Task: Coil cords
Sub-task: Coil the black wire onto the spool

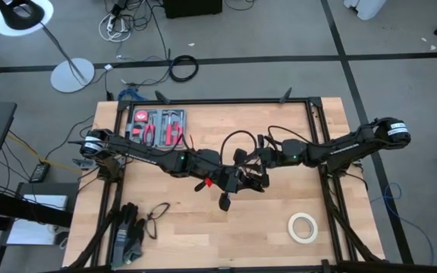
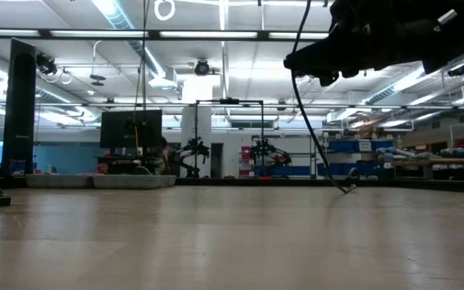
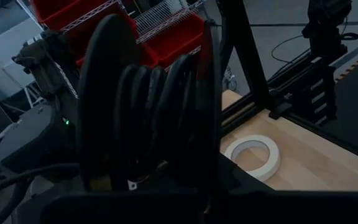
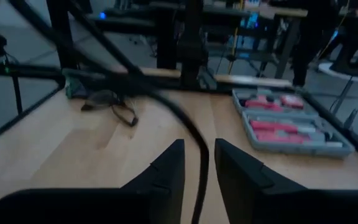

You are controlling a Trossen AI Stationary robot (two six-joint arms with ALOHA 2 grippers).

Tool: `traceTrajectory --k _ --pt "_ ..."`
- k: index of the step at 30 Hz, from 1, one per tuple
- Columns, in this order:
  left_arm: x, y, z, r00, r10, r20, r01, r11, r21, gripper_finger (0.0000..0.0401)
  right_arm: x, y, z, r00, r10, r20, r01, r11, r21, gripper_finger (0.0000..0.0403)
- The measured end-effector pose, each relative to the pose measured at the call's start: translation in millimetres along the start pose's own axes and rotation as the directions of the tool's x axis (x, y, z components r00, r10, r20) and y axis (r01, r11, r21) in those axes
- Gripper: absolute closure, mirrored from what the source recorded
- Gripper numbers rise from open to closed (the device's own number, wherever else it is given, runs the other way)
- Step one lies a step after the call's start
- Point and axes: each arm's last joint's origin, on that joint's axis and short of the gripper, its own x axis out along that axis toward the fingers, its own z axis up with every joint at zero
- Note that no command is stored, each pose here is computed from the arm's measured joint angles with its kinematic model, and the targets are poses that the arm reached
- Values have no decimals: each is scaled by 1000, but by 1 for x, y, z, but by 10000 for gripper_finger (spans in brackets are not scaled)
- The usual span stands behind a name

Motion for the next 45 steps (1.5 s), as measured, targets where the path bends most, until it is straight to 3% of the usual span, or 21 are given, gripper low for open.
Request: traceTrajectory --k 10,15,24,32,40,45 --pt "0 1 0 1000 24 -2 -24 999 22 401 0 0 2 1000 -1 23 1 1000 1 391" --pt "0 1 0 1000 23 -8 -23 1000 21 401 0 1 0 1000 12 0 -12 1000 20 397" --pt "0 -3 -7 996 -17 -83 16 1000 -15 401 -14 17 -7 981 89 -175 -85 996 32 400" --pt "-3 -4 -10 990 -33 -139 27 999 -45 401 -39 32 -3 959 59 -277 -59 998 10 401" --pt "-10 4 -36 935 -71 -347 -3 978 -209 401 -61 46 13 965 164 -203 -159 986 41 402" --pt "-13 15 -52 907 -86 -412 -62 941 -333 401 -66 51 25 940 200 -276 -194 980 51 402"
